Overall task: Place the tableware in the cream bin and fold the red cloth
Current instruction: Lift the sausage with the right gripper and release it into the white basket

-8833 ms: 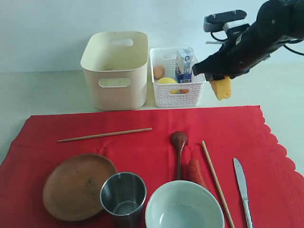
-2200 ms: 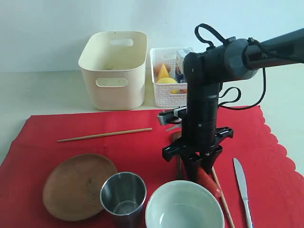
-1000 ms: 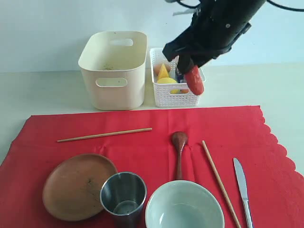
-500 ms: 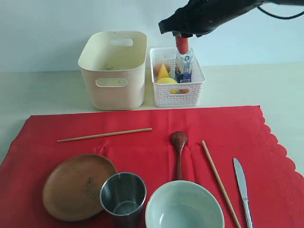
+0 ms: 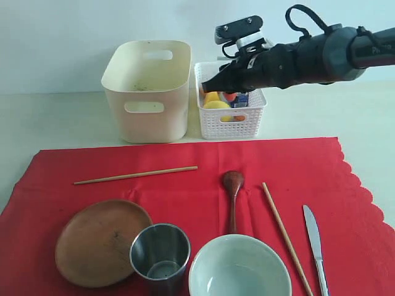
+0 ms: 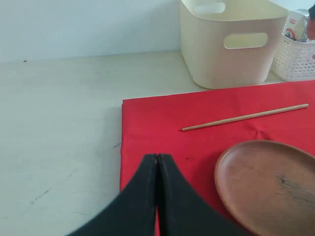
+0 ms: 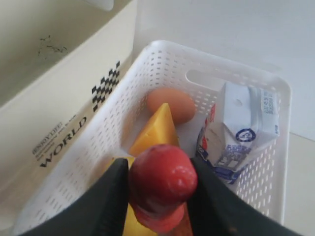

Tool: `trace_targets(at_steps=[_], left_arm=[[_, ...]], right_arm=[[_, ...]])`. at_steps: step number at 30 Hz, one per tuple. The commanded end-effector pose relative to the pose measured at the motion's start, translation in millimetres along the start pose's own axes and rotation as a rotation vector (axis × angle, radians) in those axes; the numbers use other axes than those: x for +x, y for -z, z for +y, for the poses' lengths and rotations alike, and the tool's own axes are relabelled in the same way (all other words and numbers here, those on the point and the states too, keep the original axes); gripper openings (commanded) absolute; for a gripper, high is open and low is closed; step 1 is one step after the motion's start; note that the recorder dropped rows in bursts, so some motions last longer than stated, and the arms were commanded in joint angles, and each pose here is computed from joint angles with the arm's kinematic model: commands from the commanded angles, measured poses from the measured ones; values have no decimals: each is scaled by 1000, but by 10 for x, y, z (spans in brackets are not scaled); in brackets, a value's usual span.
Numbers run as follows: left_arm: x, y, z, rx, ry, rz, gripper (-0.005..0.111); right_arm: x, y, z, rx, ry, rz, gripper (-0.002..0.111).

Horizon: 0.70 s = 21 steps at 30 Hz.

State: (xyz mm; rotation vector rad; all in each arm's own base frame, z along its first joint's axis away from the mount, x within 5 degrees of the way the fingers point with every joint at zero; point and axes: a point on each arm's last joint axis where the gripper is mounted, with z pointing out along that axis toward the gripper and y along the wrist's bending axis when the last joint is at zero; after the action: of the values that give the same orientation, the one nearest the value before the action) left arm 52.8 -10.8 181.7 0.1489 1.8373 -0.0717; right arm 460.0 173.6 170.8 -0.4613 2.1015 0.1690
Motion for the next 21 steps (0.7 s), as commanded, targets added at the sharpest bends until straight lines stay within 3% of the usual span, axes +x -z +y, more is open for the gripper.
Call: trace_targets(at_steps=[1,3,5,7,9,13,21], left_arm=[[3,1,1,-3,4,-7,0],[3,1,1,-3,4,-7,0],[3,1,1,-3,4,-7,0],[3,1,1,-3,4,-7,0],[3,1,1,-3,4,-7,0],[3,1,1,-3,4,-7,0],[3,1,1,-3,4,-7,0]], right_arm=[[68,-87,-123,23,6,-5,0],[129,-120,-145,24,1,22,0],[154,-132,-143,23,1,35,9],[155,-132,-142,23,1,37,24],[157,-131,-142,23,1,39,47],[60,-43,-148,23,1,31,68],[-307,373,-168,22,1,21,71]])
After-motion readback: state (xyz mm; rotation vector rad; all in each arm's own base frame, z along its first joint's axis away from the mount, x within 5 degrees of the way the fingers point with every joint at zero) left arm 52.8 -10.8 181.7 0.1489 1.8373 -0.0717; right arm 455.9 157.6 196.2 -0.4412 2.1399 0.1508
